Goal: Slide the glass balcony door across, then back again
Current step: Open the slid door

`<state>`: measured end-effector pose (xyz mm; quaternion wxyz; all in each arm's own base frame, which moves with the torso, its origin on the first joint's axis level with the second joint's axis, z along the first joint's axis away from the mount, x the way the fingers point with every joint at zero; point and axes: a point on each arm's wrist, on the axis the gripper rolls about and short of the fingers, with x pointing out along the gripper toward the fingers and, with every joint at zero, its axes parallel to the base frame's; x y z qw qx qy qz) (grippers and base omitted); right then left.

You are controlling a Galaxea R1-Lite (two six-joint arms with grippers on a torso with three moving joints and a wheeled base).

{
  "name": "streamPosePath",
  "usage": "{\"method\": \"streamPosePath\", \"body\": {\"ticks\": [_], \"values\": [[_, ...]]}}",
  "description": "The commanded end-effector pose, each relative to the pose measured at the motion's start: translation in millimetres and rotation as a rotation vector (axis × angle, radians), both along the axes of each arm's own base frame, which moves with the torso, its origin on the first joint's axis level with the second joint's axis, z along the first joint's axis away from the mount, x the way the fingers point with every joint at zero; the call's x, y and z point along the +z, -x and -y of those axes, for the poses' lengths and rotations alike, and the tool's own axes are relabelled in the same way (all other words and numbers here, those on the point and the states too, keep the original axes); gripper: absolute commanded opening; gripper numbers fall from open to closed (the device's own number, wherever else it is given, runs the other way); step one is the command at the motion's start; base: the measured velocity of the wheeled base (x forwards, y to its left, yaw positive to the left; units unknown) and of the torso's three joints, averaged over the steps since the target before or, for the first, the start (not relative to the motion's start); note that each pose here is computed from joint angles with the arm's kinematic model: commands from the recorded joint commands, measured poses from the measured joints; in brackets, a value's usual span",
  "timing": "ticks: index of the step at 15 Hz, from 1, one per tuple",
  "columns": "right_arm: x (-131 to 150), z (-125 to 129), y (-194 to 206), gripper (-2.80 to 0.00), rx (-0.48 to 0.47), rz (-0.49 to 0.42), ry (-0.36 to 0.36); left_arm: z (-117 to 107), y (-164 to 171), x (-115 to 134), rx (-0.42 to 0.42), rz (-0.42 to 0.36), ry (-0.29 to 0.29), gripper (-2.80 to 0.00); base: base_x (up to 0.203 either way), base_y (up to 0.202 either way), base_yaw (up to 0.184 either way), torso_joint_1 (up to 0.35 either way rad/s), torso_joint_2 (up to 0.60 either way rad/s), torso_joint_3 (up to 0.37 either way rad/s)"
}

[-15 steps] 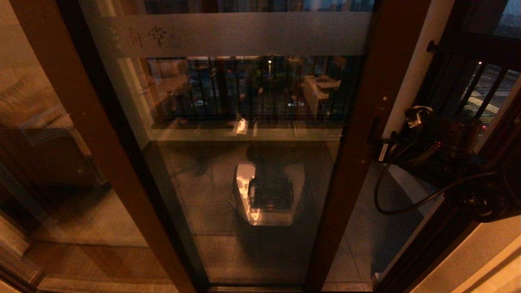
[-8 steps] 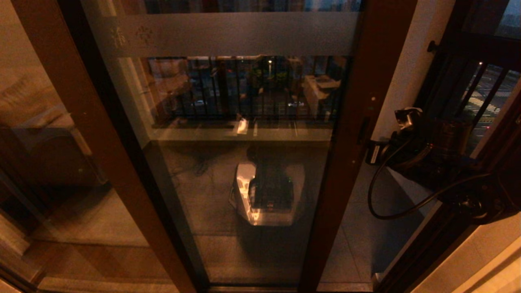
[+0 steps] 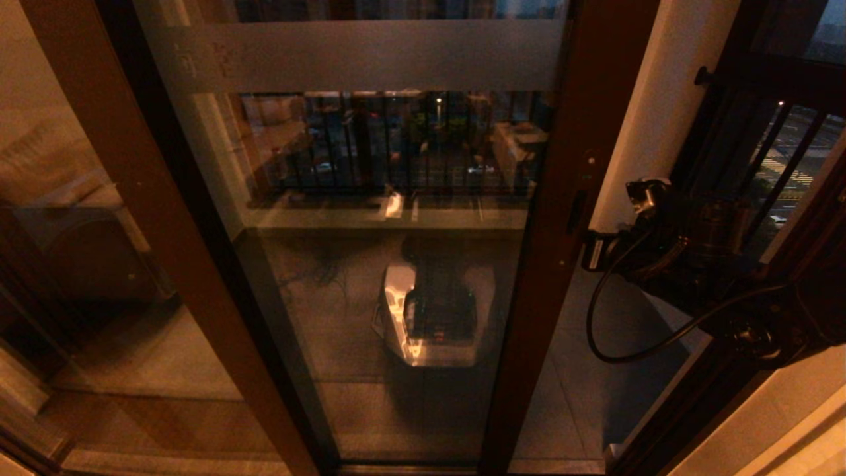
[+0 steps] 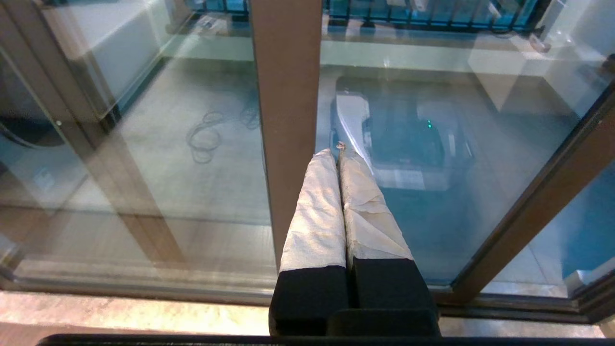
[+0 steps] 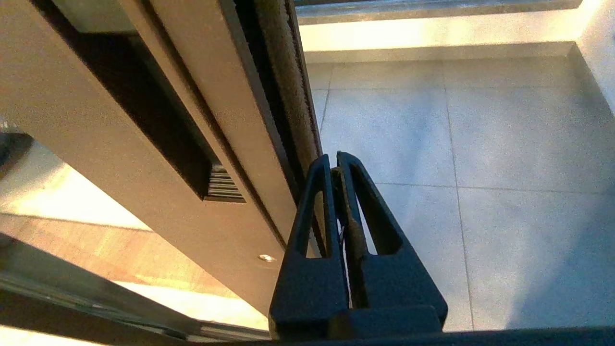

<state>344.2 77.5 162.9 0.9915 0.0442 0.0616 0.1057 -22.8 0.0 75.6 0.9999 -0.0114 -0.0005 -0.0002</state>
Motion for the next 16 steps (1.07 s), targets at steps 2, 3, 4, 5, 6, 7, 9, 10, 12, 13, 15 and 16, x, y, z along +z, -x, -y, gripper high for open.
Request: {"method": "streamPosePath", "body": {"ticks": [2, 3, 4, 5, 6, 7, 9, 10, 12, 13, 15, 16], "values": [[-1, -5, 0, -2.80, 0.012, 0.002, -0.001, 0, 0, 0, 0.000, 0.002, 0.000, -2.80, 0.000, 0.000, 0.000, 0.000, 0.00, 0.000], [-1, -6, 1, -2.80, 0.016, 0.002, -0.001, 0, 0, 0, 0.001, 0.002, 0.000, -2.80, 0.000, 0.000, 0.000, 0.000, 0.00, 0.000], [-1, -7, 1, -2.80, 0.020, 0.002, -0.001, 0, 0, 0, 0.001, 0.002, 0.000, -2.80, 0.000, 0.000, 0.000, 0.000, 0.00, 0.000], [-1, -8, 1, -2.80, 0.022, 0.001, -0.001, 0, 0, 0, 0.000, 0.002, 0.000, -2.80, 0.000, 0.000, 0.000, 0.000, 0.00, 0.000], [-1, -9, 2, -2.80, 0.026, 0.002, -0.002, 0, 0, 0, 0.000, 0.002, 0.000, -2.80, 0.000, 0.000, 0.000, 0.000, 0.00, 0.000], [-1, -10, 2, -2.80, 0.029, 0.002, -0.003, 0, 0, 0, 0.001, 0.001, 0.000, -2.80, 0.000, 0.000, 0.000, 0.000, 0.00, 0.000], [-1, -12, 2, -2.80, 0.032, 0.002, -0.011, 0, 0, 0, 0.001, 0.002, 0.000, -2.80, 0.000, 0.000, 0.000, 0.000, 0.00, 0.000], [-1, -12, 2, -2.80, 0.035, 0.001, -0.015, 0, 0, 0, 0.000, 0.001, 0.000, -2.80, 0.000, 0.000, 0.000, 0.000, 0.00, 0.000], [0, -16, 4, -2.80, 0.043, 0.008, -0.017, 0, 0, 0, 0.000, 0.001, 0.000, -2.80, 0.000, 0.000, 0.000, 0.000, 0.00, 0.000], [-1, -18, 5, -2.80, 0.051, 0.010, -0.017, 0, 0, 0, 0.000, 0.002, 0.000, -2.80, 0.000, 0.000, 0.000, 0.000, 0.00, 0.000], [-1, -21, 6, -2.80, 0.060, 0.015, -0.018, 0, 0, 0, 0.002, 0.003, 0.000, -2.80, 0.000, 0.000, 0.000, 0.000, 0.00, 0.000], [-1, -22, 7, -2.80, 0.062, 0.014, -0.018, 0, 0, 0, 0.000, 0.002, 0.000, -2.80, 0.000, 0.000, 0.000, 0.000, 0.00, 0.000]]}}
